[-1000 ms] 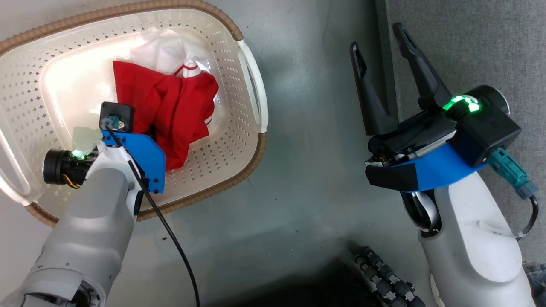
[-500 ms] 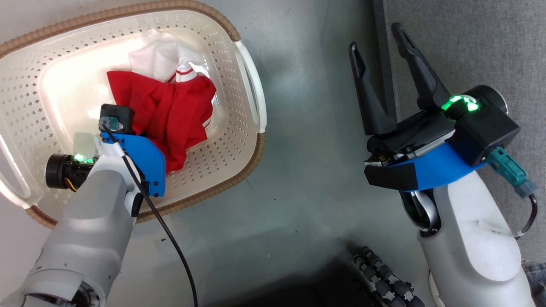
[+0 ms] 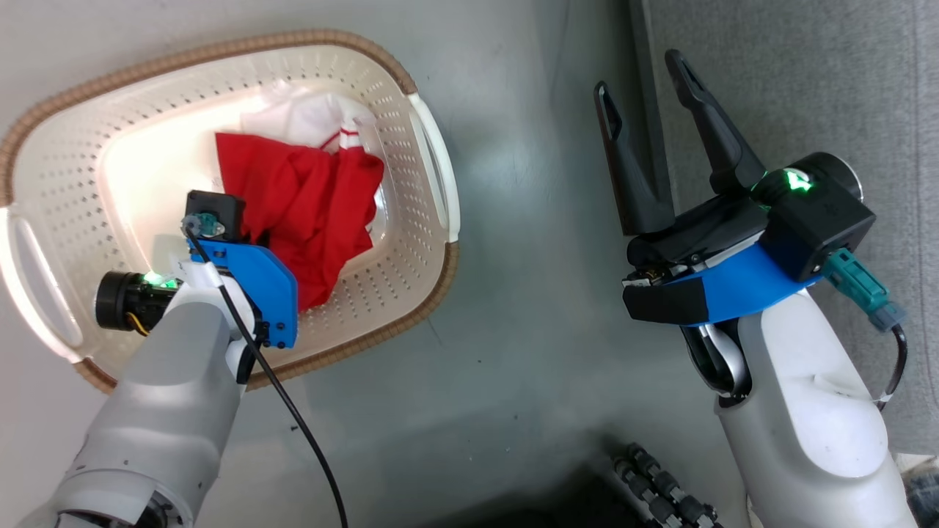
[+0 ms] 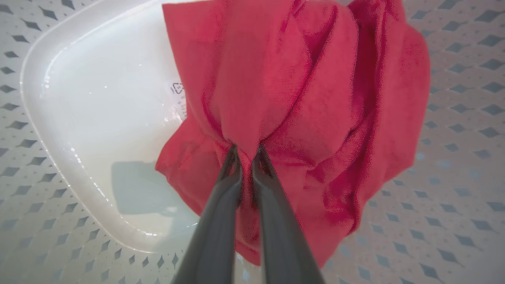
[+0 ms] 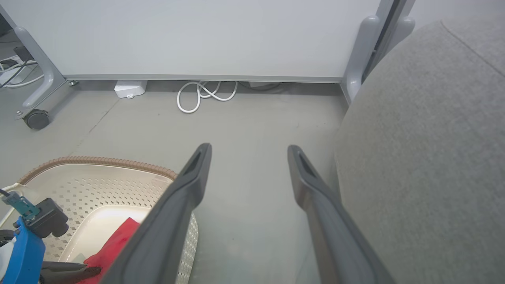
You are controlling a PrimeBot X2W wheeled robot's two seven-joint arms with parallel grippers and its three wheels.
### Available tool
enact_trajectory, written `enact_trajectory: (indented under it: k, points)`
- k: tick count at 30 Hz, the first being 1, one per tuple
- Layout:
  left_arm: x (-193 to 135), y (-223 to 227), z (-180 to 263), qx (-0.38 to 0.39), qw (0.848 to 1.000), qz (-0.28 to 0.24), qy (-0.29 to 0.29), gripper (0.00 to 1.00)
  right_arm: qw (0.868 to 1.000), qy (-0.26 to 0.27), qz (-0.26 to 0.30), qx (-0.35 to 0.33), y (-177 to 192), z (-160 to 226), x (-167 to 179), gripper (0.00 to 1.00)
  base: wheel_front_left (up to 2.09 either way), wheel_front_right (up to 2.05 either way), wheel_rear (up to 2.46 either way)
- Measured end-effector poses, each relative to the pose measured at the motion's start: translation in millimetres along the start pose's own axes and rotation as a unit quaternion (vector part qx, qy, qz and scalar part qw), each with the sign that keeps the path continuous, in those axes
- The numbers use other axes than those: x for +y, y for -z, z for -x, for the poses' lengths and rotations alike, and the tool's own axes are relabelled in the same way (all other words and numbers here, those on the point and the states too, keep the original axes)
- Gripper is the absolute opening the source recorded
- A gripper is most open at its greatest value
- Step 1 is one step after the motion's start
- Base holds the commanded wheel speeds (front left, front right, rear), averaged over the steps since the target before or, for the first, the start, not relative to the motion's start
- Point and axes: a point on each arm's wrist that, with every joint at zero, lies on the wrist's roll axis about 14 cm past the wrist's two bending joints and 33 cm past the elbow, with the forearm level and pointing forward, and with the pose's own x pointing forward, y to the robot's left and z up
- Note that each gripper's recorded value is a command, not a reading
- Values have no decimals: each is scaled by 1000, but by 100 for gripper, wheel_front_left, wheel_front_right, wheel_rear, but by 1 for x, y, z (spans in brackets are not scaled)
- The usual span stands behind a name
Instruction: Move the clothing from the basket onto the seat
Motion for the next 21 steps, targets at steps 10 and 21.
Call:
enact_trajectory:
  k: [10, 21]
  points:
    - [-18, -44, 57, -100, 995, -17, 7, 0, 999, -7, 10, -47, -55, 12, 9, 100, 0, 0, 0]
    - [-72, -107, 151, -238, 969, -67, 29, 0, 997, -12, 9, -82, -109, 60, 27, 100, 0, 0, 0]
